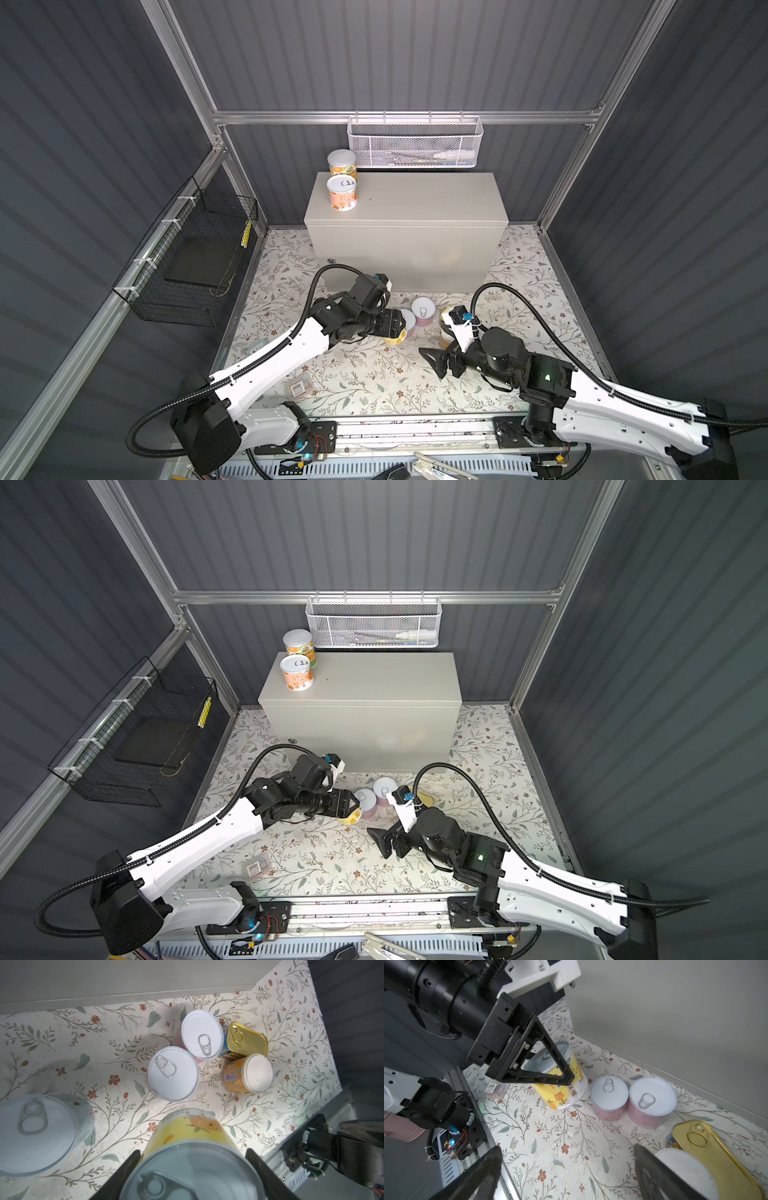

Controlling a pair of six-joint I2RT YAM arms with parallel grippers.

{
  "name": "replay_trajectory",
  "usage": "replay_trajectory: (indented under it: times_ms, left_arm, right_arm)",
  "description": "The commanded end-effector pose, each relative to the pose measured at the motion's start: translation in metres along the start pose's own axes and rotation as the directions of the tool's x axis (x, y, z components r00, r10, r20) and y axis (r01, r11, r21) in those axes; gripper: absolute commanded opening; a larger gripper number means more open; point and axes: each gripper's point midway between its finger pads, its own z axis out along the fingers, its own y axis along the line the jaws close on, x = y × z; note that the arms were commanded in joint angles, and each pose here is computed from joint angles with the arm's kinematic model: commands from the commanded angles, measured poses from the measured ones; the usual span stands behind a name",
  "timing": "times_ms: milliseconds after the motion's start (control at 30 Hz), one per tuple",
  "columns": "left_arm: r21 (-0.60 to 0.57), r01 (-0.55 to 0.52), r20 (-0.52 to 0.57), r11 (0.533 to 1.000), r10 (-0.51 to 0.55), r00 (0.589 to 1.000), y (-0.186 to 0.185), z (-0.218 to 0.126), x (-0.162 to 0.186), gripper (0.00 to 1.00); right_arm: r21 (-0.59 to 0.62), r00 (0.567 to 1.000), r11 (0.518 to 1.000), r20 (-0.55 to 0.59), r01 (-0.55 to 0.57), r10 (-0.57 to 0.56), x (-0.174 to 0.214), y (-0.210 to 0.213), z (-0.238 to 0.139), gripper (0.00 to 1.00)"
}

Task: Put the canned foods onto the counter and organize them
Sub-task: 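Grasp the yellow-print can with the left gripper and lift it toward the right gripper, then close the right gripper around the yellow-print can held by the left gripper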

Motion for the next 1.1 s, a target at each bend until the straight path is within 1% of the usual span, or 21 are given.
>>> replay_trajectory:
  times_ms: [0, 200, 300, 367, 467, 667, 833, 1067]
  left_arm:
    - [0.124, -0.016, 0.008, 0.992, 0.015, 1.0, -0.031, -0.021, -0.009, 0.57]
    - [0.224, -0.032, -0.005, 0.974, 0.033, 0.999, -0.056, -0.033, -0.017, 0.56]
    - [0.243, -0.042, -0.016, 0.969, 0.047, 0.999, -0.062, -0.038, -0.019, 0.56]
    - [0.286, -0.046, -0.03, 0.957, 0.057, 0.998, -0.072, -0.044, -0.02, 0.56]
    - [0.318, -0.046, -0.041, 0.947, 0.062, 0.997, -0.079, -0.047, -0.02, 0.56]
    - [0.356, -0.032, -0.049, 0.934, 0.053, 0.997, -0.086, -0.053, -0.019, 0.57]
    - [0.394, -0.018, -0.055, 0.919, 0.043, 0.998, -0.092, -0.057, -0.017, 0.56]
    - [0.422, -0.009, -0.064, 0.906, 0.04, 0.997, -0.097, -0.058, -0.017, 0.56]
  right_arm:
    - [-0.002, 0.996, 0.998, 0.052, 0.066, -0.066, -0.016, 0.008, 0.0, 0.99]
    - [-0.017, 0.991, 0.995, 0.085, 0.102, -0.1, -0.024, 0.017, 0.003, 0.99]
    - [-0.015, 0.99, 0.994, 0.092, 0.111, -0.109, -0.028, 0.019, 0.005, 0.99]
    - [-0.015, 0.988, 0.993, 0.097, 0.121, -0.119, -0.031, 0.021, 0.006, 0.99]
    - [-0.012, 0.986, 0.992, 0.114, 0.125, -0.123, -0.036, 0.022, 0.009, 0.98]
    - [0.002, 0.981, 0.994, 0.157, 0.112, -0.111, -0.046, 0.022, 0.013, 0.93]
    - [-0.003, 0.98, 0.993, 0.16, 0.117, -0.115, -0.046, 0.024, 0.018, 0.88]
    - [0.017, 0.978, 0.994, 0.176, 0.108, -0.109, -0.048, 0.021, 0.021, 0.88]
